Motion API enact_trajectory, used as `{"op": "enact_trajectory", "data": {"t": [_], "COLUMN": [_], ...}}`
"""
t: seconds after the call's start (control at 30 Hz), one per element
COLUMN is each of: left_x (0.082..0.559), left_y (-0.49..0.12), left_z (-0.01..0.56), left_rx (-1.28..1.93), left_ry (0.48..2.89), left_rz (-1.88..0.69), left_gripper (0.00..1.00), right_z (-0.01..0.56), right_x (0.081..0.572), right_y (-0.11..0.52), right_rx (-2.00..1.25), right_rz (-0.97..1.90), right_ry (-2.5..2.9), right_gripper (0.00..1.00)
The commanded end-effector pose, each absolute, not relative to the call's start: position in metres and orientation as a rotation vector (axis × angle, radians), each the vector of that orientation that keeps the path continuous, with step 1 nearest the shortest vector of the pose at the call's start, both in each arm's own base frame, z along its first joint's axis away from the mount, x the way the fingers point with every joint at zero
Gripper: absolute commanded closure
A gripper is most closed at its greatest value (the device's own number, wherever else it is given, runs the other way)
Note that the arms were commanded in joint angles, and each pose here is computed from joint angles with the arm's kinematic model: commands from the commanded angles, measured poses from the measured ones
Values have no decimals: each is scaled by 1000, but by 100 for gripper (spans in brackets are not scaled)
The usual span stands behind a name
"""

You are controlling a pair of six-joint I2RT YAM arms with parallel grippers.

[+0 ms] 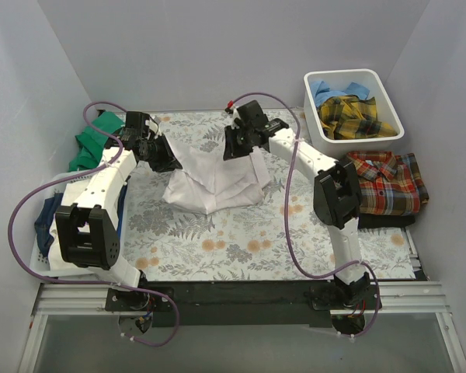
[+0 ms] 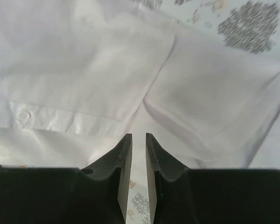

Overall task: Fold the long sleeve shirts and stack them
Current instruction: Fold the shirt

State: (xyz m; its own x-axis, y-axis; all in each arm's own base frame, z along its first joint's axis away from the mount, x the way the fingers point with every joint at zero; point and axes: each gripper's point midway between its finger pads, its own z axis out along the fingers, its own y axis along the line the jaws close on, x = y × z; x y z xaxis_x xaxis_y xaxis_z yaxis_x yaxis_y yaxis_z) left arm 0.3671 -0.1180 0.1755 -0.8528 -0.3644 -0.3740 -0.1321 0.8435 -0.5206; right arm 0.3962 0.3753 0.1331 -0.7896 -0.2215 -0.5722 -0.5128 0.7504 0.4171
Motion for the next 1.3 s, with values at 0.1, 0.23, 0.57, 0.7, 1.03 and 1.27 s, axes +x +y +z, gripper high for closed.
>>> {"op": "enact_trajectory", "data": {"t": [0.1, 0.23, 0.57, 0.7, 1.03, 1.27], "left_x": [364, 363, 355, 352, 357, 360], "left_y": [-117, -118, -119, -119, -117, -113], "left_z": [200, 201, 194, 191, 198, 203], "left_rx": [-317, -315, -289, -292, -305, -320], "left_ry": [2478, 2479, 2506, 2516, 2493, 2481], "left_rz": [-696, -706, -715, -711, -695, -663], "left_gripper": [95, 94, 89, 89, 88, 87], "right_z": [136, 118, 74, 54, 84, 180], "right_x": [427, 434, 422, 399, 419, 453], "right_y": [411, 427, 469, 488, 448, 424], "right_rx": [-600, -604, -661, -704, -611, -511], "right_rz": [941, 1008, 1221, 1326, 1203, 1231], "right_ry": [2382, 2383, 2365, 2405, 2350, 2136], "right_gripper": [69, 68, 68, 67, 64, 62]}}
